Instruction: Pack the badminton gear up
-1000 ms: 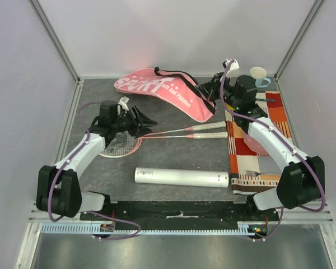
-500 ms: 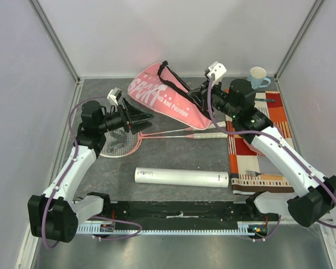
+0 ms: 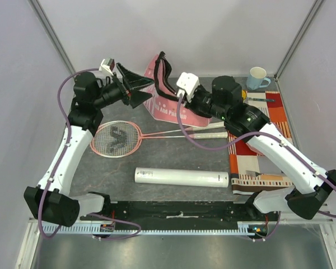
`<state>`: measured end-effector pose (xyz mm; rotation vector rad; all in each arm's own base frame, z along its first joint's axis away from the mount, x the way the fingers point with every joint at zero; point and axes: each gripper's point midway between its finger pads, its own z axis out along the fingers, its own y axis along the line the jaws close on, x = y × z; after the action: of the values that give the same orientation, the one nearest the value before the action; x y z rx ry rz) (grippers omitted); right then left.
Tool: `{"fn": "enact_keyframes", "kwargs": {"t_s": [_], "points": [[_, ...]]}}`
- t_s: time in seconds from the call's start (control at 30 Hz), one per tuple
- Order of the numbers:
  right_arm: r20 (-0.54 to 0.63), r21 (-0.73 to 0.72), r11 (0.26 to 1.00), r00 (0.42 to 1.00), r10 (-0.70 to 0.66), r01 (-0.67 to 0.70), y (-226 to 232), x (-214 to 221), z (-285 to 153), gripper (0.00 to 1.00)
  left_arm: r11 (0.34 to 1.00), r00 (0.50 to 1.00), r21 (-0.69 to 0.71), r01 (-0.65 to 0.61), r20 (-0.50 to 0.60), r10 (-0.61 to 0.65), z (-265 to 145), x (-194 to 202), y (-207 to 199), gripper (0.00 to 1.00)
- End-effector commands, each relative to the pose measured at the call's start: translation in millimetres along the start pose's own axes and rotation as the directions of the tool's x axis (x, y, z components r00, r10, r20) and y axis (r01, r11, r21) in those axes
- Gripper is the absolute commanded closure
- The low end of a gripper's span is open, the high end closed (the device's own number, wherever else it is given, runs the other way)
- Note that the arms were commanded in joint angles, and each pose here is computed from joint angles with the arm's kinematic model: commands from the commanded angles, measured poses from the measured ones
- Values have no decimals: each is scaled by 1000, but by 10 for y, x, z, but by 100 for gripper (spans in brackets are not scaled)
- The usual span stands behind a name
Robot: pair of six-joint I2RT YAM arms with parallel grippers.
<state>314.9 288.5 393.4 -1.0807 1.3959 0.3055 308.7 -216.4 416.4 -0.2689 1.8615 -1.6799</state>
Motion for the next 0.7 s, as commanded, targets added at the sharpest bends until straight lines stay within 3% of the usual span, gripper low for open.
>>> {"fn": "enact_keyframes", "kwargs": {"t_s": [0.0,0.2,0.23,0.33,0.5,0.67], "points": [[38,-49,995,995,-88,90,180,-281,-158,100,994,999,-105,37,-25,-40,170,116,247,0],[-8,-33,997,997,-76,76,397,13,-179,100,967,999,-253,37,20,-33,285,169,565,25],[-12,-19,997,997,-77,76,380,25,-180,100,959,998,-278,49,39,-39,291,156,646,34],[-26,-18,997,997,-79,79,400,77,-169,100,945,997,-318,73,46,-61,359,175,838,49],[-25,-32,997,997,-77,76,462,96,-165,100,948,998,-314,58,39,-49,487,214,882,54],[-40,1,997,996,-75,75,430,137,-162,100,938,998,-341,68,18,-65,519,311,1024,70]]}}
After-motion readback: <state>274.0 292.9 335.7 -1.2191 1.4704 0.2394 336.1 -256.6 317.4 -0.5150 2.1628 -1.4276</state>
